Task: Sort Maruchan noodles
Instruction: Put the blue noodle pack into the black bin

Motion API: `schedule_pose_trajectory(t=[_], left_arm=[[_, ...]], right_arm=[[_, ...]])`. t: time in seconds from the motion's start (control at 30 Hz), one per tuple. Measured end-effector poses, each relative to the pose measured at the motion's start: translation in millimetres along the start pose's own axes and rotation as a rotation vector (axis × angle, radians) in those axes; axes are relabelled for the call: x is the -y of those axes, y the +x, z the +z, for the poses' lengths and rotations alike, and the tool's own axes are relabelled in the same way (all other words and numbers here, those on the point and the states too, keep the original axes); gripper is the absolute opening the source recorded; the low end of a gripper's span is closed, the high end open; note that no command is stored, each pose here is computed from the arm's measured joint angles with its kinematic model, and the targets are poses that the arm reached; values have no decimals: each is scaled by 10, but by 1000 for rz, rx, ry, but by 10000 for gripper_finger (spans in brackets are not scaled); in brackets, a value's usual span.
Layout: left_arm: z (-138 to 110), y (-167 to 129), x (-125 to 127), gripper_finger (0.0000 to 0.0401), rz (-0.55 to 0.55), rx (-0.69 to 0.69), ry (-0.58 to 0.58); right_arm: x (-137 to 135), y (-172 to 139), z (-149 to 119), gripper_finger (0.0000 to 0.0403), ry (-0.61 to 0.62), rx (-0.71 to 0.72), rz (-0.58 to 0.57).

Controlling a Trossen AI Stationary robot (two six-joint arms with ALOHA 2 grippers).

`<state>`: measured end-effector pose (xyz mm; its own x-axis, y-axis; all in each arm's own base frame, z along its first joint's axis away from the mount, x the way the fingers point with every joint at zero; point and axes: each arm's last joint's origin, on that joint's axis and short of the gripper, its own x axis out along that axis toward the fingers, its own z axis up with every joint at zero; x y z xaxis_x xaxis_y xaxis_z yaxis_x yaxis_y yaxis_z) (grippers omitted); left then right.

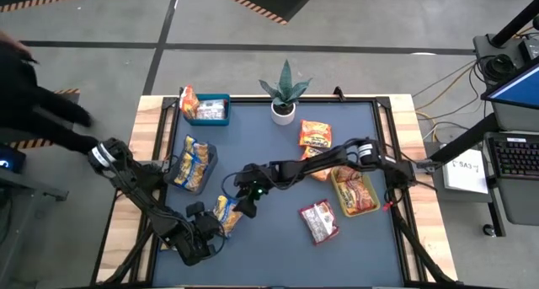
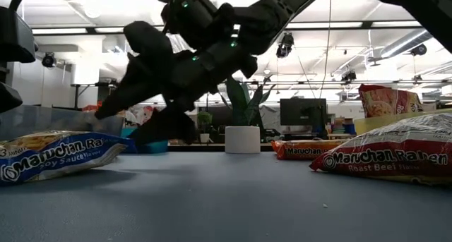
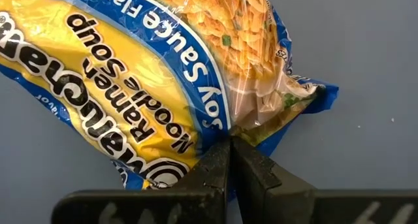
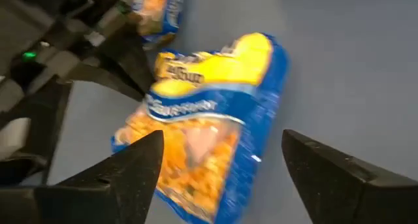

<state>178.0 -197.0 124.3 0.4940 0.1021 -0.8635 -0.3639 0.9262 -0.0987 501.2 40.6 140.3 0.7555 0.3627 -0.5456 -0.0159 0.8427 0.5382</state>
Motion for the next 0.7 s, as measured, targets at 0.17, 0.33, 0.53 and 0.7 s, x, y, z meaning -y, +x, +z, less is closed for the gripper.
schedule_pose_trajectory(t=[0.17, 0.33, 0.53, 0.7], left_arm=[[0, 3, 0, 0, 3, 5, 1], [1, 5, 0, 0, 5, 12, -15], [2, 7, 1, 0, 5, 17, -22], [4, 6, 4, 0, 3, 20, -23]], right_arm=[[69, 202, -29, 305, 14, -3, 75], [77, 360, -7, 295, -6, -21, 228], [66, 399, 17, 259, -17, -31, 282], [63, 397, 22, 212, 1, -28, 274]])
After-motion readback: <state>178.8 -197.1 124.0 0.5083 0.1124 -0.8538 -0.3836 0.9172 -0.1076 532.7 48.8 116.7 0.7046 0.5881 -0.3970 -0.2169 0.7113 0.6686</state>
